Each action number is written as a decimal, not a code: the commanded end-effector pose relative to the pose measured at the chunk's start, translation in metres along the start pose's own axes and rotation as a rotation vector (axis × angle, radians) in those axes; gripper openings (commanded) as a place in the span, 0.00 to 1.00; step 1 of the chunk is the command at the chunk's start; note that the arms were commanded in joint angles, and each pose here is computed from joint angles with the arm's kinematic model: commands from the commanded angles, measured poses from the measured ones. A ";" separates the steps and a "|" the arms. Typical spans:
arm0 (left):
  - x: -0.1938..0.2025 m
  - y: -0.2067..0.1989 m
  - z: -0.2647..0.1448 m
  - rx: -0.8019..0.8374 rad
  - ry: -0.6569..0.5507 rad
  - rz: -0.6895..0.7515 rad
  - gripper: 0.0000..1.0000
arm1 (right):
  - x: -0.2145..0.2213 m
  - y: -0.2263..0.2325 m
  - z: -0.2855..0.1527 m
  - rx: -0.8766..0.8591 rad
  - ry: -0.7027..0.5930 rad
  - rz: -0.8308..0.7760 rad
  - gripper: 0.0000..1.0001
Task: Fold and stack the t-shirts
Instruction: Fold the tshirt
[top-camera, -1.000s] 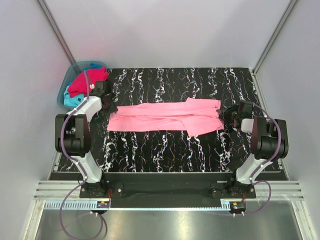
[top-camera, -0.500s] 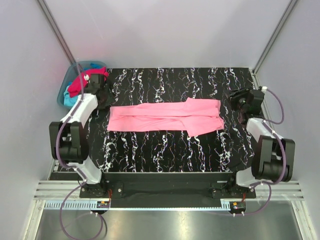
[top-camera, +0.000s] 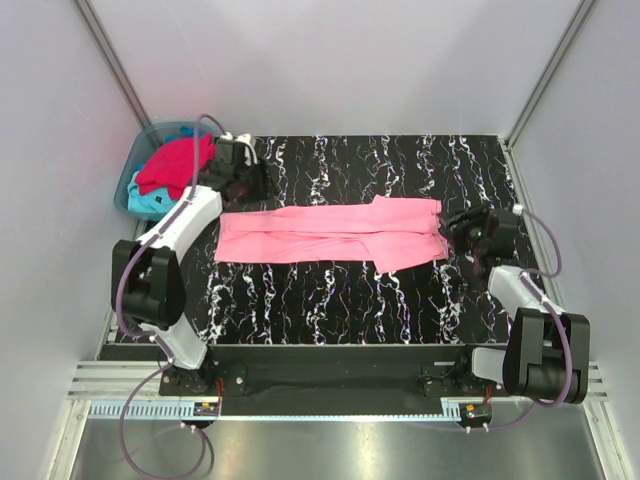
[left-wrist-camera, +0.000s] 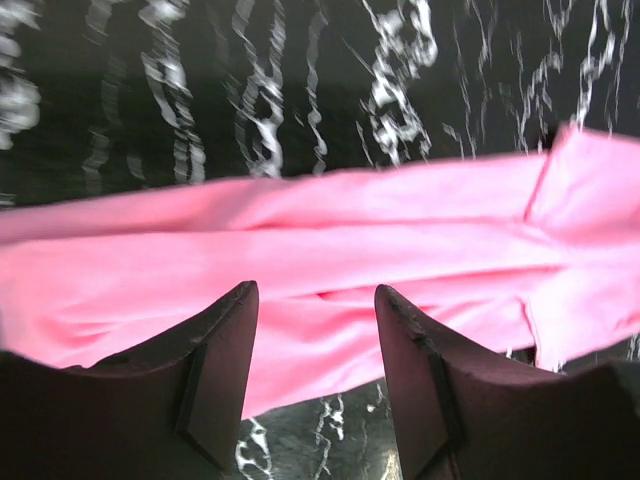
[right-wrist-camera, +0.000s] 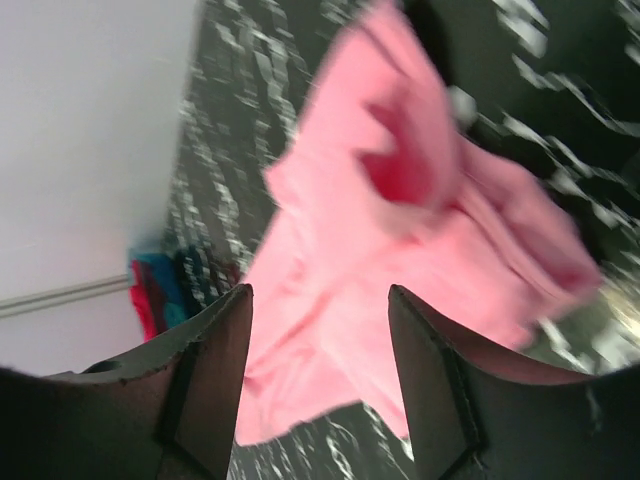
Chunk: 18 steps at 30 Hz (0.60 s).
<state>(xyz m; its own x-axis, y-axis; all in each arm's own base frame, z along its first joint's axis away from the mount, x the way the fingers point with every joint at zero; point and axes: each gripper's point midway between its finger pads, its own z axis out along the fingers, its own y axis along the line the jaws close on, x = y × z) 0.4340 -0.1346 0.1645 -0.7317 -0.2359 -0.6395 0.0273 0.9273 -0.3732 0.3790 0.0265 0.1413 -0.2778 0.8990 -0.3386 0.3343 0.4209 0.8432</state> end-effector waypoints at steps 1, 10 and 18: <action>0.015 -0.021 0.015 0.070 0.018 0.017 0.55 | 0.017 -0.030 -0.008 0.065 0.015 0.052 0.64; 0.026 -0.036 0.066 0.172 0.095 0.106 0.55 | 0.037 -0.059 -0.020 0.116 0.040 0.083 0.67; 0.022 -0.057 0.091 0.235 0.123 0.149 0.52 | 0.039 -0.067 -0.017 0.130 0.042 0.085 0.70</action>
<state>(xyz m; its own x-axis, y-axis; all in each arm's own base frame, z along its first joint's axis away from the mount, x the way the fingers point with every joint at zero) 0.4593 -0.1994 0.0731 -0.8461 -0.0788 -0.5271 0.1766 0.8917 -0.4168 0.3255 0.0344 0.0804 -0.3038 0.9221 -0.2395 0.4750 0.3645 0.8010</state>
